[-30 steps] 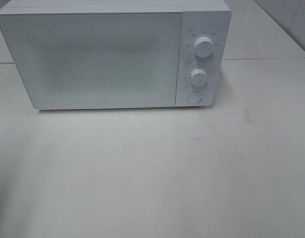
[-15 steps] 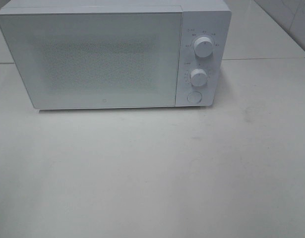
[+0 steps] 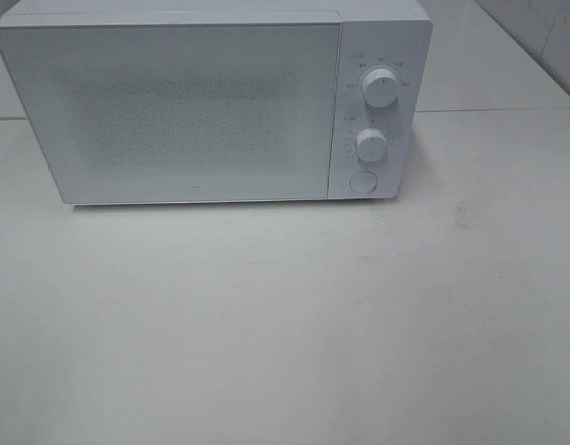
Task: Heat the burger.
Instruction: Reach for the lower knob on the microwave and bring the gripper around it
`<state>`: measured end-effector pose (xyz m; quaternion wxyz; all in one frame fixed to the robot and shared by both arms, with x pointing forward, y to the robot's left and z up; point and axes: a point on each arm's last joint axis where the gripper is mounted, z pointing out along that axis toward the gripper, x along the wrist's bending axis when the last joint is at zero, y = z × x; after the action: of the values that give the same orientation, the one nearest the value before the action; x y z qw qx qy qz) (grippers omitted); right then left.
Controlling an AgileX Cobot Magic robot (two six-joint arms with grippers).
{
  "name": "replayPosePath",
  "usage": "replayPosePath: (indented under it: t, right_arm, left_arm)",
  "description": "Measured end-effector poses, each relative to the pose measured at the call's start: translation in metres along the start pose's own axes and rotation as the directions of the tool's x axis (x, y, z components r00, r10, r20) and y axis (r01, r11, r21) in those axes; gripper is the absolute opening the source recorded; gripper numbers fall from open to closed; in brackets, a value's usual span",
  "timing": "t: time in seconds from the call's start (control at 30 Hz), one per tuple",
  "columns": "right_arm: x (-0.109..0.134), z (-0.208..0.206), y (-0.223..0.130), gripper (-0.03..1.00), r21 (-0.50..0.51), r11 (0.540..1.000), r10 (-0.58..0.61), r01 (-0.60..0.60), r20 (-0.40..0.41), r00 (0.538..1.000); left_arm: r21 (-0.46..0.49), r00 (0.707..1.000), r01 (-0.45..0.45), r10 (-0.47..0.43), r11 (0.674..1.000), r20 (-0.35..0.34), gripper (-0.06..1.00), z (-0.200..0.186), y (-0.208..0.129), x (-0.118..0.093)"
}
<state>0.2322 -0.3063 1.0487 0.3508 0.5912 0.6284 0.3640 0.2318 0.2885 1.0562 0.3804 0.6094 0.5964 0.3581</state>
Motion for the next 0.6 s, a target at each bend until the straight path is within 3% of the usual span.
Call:
replayPosePath:
  t: [0.6]
  right_arm:
    - [0.0, 0.0, 0.0, 0.75, 0.0, 1.0, 0.0, 0.0, 0.0, 1.0]
  left_arm:
    - [-0.006, 1.0, -0.001, 0.001, 1.0, 0.0, 0.99, -0.0008, -0.0005, -0.0001]
